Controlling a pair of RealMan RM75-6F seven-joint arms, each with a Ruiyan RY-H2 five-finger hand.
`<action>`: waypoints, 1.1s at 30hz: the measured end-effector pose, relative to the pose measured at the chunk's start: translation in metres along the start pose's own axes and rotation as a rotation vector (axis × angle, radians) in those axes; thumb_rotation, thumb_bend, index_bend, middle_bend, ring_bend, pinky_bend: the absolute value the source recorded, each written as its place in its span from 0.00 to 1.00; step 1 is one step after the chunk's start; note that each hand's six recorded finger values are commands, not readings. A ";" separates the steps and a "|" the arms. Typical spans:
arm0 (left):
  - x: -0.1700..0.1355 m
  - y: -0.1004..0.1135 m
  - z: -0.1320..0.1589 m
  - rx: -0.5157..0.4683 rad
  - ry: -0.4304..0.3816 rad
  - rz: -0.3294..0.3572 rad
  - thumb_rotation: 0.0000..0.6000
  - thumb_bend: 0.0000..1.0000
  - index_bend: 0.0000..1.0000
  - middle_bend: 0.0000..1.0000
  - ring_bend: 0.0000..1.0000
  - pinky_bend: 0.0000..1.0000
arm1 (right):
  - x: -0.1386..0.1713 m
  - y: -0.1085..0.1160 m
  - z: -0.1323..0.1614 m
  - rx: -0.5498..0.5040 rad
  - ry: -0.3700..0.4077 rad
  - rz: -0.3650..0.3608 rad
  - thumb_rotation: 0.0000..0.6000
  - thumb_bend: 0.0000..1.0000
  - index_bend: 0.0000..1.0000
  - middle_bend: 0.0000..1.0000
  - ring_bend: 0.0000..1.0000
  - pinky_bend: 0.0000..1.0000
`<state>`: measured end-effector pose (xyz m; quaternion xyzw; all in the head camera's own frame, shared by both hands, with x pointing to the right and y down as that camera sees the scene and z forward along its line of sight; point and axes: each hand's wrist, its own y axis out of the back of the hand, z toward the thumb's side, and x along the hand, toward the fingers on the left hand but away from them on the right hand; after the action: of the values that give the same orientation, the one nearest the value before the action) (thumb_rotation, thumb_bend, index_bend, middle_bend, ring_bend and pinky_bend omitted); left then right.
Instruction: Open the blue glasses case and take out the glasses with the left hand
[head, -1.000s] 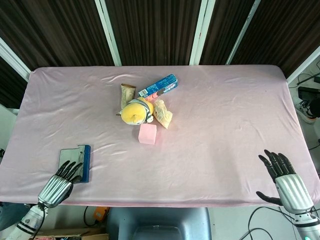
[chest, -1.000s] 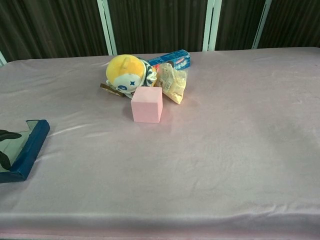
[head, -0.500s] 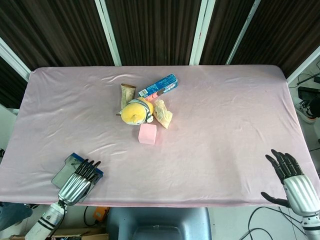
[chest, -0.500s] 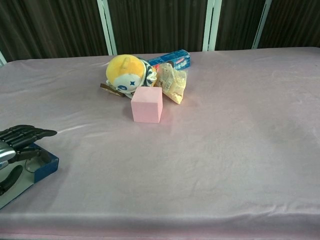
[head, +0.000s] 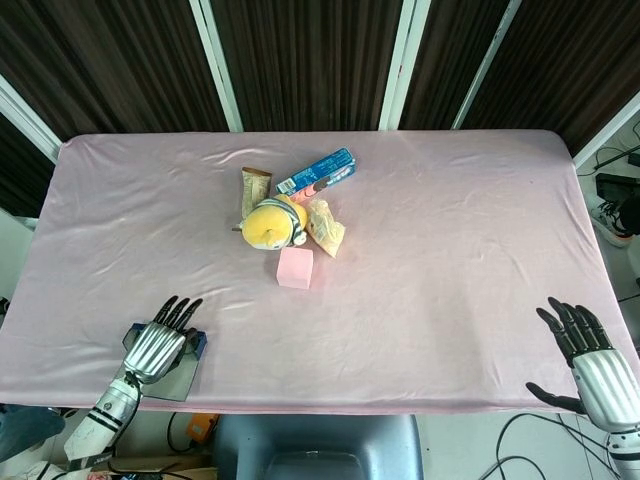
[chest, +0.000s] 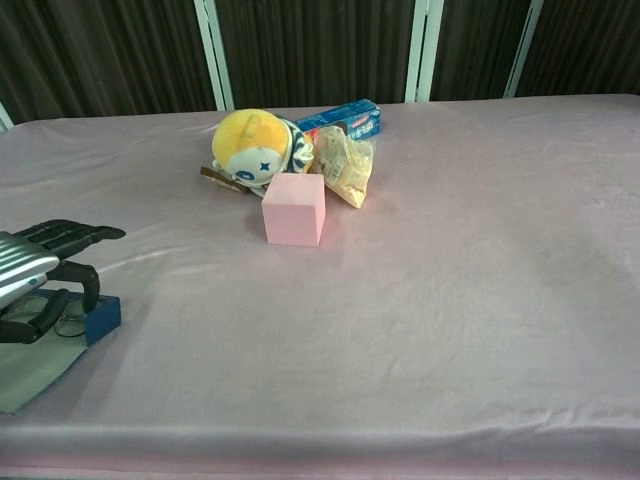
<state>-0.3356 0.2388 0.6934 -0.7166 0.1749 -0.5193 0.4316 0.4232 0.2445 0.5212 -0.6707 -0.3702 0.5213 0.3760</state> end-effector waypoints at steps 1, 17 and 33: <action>-0.001 0.001 -0.001 -0.003 0.001 0.002 1.00 0.73 0.25 0.00 0.00 0.00 | 0.000 0.000 0.000 0.001 0.000 0.001 1.00 0.19 0.00 0.00 0.00 0.08; -0.021 0.024 -0.028 0.010 0.044 0.087 1.00 0.47 0.29 0.03 0.00 0.02 | -0.001 -0.005 0.003 0.012 0.004 0.017 1.00 0.19 0.00 0.00 0.00 0.08; -0.019 0.002 -0.045 -0.038 0.078 -0.024 1.00 0.36 0.32 0.03 0.00 0.03 | -0.002 -0.010 0.008 0.022 0.014 0.030 1.00 0.19 0.00 0.00 0.00 0.08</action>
<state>-0.3833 0.2311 0.6843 -0.7060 0.1926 -0.5484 0.4046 0.4144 0.2477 0.5294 -0.6755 -0.3518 0.5263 0.3782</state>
